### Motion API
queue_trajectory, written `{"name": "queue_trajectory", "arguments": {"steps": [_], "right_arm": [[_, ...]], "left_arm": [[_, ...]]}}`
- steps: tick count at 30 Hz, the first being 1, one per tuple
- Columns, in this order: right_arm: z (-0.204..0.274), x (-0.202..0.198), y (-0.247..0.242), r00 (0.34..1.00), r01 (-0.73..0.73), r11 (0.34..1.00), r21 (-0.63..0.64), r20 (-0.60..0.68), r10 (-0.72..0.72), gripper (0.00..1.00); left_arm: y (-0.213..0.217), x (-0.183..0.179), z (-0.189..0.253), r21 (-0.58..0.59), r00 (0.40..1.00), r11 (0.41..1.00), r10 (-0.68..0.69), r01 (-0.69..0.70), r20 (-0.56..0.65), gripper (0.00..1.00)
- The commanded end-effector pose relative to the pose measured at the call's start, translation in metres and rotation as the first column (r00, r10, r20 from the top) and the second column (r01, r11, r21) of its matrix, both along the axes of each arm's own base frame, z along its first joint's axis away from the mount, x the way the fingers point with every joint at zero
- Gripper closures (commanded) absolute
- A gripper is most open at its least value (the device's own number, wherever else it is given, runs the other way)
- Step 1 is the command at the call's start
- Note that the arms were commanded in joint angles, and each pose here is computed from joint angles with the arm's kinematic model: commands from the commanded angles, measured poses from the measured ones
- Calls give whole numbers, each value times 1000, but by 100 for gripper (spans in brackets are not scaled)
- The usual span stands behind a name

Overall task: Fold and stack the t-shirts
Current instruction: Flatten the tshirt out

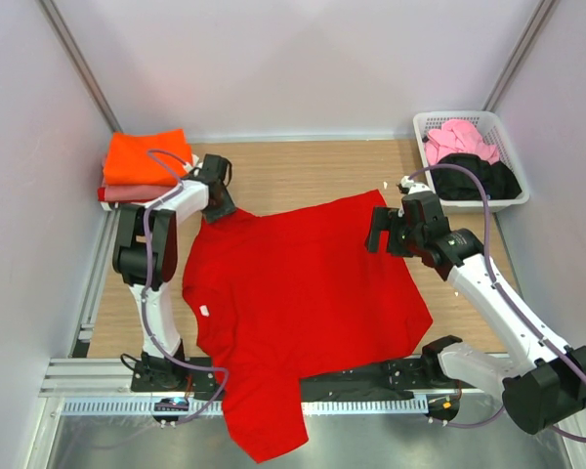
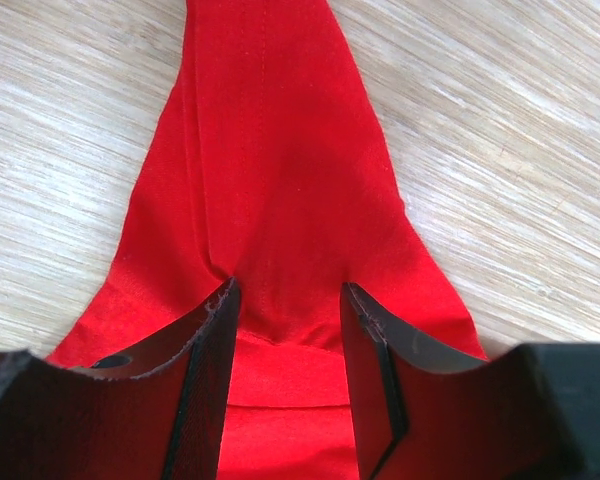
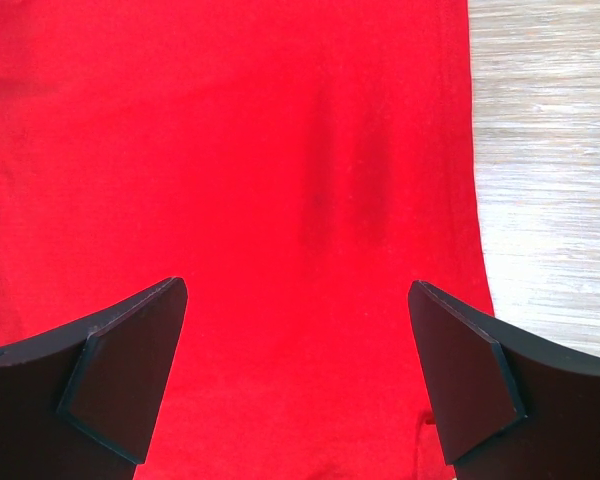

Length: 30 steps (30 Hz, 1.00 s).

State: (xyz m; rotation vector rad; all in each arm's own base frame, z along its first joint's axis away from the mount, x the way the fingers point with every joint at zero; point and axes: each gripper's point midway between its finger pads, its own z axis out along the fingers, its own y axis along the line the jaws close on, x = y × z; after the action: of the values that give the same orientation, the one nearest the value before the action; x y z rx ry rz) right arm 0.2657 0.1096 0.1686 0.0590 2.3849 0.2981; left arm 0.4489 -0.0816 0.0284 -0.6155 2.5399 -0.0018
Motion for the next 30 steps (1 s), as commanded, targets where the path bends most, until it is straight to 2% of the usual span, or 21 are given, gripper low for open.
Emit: {"name": "queue_trajectory", "arguments": {"steps": [1, 10, 13, 19, 25, 30], "right_arm": [[6, 5, 3, 999, -8, 1000, 8, 33, 8, 1], [4, 7, 4, 1000, -7, 1000, 6, 30, 7, 1], [3, 7, 4, 1000, -8, 1000, 4, 30, 8, 1], [4, 6, 3, 999, -6, 1000, 2, 32, 5, 1], [3, 6, 2, 1000, -3, 1000, -2, 30, 3, 1], [4, 6, 2, 999, -3, 1000, -1, 33, 3, 1]], "left_arm": [[-1, -1, 14, -31, 999, 1000, 3, -2, 41, 54], [3, -23, -3, -31, 1000, 999, 8, -7, 4, 59], [2, -23, -9, -34, 1000, 999, 7, -7, -7, 67], [-3, -13, -4, -53, 1000, 999, -3, 4, 11, 99], [-4, -8, 10, -45, 999, 999, -23, 25, 40, 100], [2, -6, 42, -21, 996, 999, -23, 25, 81, 100]]}}
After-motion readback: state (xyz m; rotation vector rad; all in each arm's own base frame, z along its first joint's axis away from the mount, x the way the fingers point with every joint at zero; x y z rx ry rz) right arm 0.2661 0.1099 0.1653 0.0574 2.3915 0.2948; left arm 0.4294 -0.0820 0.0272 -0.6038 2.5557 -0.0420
